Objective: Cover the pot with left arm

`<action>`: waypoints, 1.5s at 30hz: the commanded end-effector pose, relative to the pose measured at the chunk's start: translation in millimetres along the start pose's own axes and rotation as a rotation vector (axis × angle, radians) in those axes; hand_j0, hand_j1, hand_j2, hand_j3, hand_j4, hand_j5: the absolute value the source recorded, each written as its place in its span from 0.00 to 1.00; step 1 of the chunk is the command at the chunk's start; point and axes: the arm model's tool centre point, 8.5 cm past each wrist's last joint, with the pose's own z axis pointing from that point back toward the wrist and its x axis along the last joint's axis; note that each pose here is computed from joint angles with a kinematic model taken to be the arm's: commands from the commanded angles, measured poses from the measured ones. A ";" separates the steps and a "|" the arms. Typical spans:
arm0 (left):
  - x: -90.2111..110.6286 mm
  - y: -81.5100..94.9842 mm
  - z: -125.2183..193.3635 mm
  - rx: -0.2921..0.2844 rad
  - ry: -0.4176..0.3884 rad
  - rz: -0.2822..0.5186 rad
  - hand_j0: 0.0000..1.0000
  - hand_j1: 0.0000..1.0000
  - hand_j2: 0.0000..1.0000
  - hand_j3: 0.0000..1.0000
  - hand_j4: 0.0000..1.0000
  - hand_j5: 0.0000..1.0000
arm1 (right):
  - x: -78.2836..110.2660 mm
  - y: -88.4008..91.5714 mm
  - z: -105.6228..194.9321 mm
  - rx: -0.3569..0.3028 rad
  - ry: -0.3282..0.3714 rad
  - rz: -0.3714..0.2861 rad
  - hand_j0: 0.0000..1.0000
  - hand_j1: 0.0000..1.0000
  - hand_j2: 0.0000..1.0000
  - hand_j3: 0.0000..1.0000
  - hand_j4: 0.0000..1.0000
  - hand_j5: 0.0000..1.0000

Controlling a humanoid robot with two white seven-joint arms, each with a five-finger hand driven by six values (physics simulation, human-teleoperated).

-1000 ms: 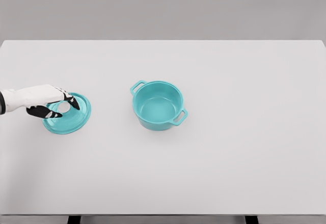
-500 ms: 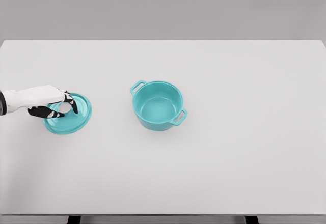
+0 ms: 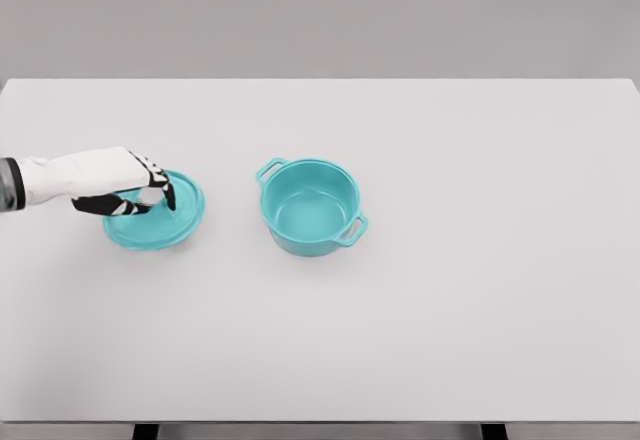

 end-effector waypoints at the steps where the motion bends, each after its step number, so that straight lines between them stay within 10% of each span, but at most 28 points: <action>1: 7.3 6.1 -1.6 0.016 -0.024 -0.008 0.54 0.54 0.54 0.54 0.54 0.54 | 0.0 0.0 0.0 0.001 0.000 0.001 1.00 1.00 1.00 1.00 1.00 1.00; 45: 57.8 58.9 -28.9 0.112 -0.205 -0.097 0.55 0.55 0.55 0.55 0.55 0.55 | 0.0 0.0 0.0 0.001 0.000 0.001 1.00 1.00 1.00 1.00 1.00 1.00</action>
